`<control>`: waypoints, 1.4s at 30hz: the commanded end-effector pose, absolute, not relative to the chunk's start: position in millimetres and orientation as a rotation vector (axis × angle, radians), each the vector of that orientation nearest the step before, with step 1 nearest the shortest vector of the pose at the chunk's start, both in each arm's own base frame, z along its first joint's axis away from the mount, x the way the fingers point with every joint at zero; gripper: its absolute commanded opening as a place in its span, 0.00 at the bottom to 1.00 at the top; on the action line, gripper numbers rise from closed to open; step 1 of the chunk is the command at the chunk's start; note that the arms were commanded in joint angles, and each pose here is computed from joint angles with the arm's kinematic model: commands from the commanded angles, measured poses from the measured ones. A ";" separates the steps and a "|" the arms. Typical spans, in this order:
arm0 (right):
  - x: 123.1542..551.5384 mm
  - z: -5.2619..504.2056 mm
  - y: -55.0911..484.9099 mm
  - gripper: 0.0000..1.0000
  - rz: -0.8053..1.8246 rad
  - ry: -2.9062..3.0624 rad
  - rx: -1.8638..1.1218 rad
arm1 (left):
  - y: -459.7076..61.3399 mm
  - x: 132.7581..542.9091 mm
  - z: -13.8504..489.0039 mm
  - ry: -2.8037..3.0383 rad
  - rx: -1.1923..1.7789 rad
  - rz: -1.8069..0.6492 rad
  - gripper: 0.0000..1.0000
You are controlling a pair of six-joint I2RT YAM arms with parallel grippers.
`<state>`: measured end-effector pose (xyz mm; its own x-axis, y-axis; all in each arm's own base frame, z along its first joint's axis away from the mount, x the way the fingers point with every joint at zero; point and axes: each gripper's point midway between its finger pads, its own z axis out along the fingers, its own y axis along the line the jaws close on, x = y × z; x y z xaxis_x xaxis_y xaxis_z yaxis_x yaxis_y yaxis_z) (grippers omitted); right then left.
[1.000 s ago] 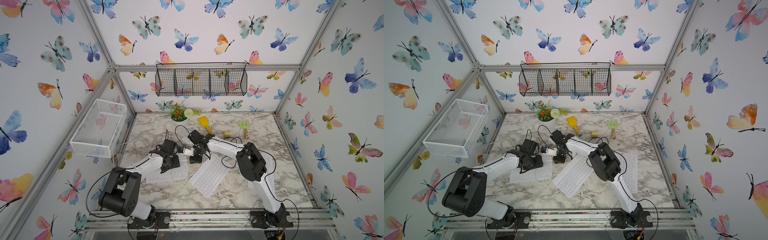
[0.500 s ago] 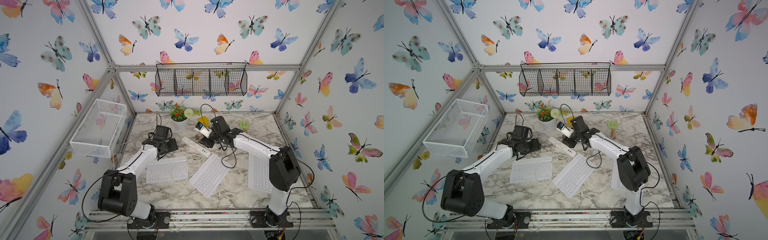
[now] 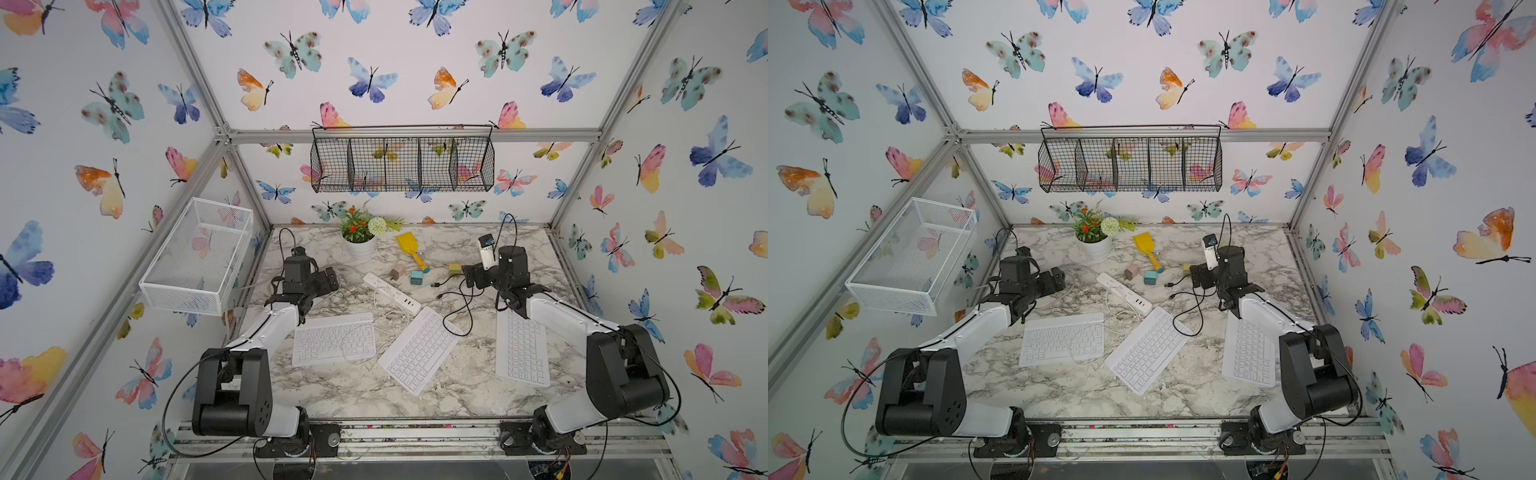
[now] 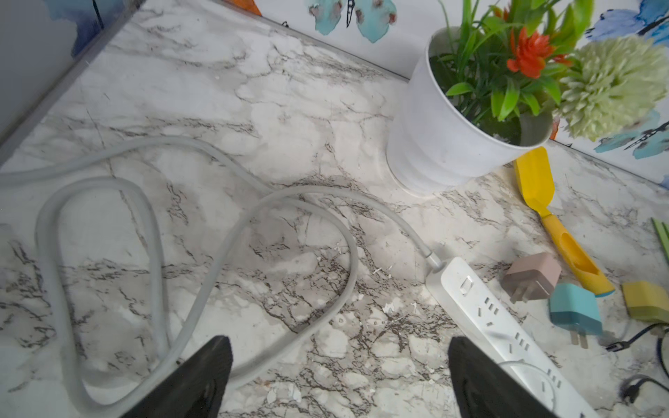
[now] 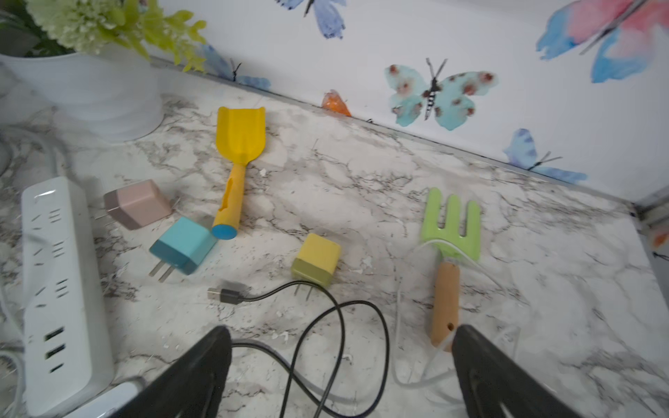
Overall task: Unplug the wireless keyboard
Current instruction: Reset both arms
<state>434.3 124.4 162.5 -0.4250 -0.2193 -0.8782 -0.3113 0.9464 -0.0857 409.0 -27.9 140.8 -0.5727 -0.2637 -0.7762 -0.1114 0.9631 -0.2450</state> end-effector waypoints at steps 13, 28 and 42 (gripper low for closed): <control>391.6 158.2 0.9 0.98 -0.195 1.816 0.173 | 16.8 369.7 138.8 1.810 -0.177 0.080 0.98; 371.1 165.3 9.2 0.98 -0.153 1.678 0.066 | 2.3 362.8 116.6 1.779 -0.087 0.036 0.98; 384.3 108.2 13.7 0.98 -0.021 1.753 -0.022 | 2.0 362.9 116.5 1.781 -0.086 0.034 0.98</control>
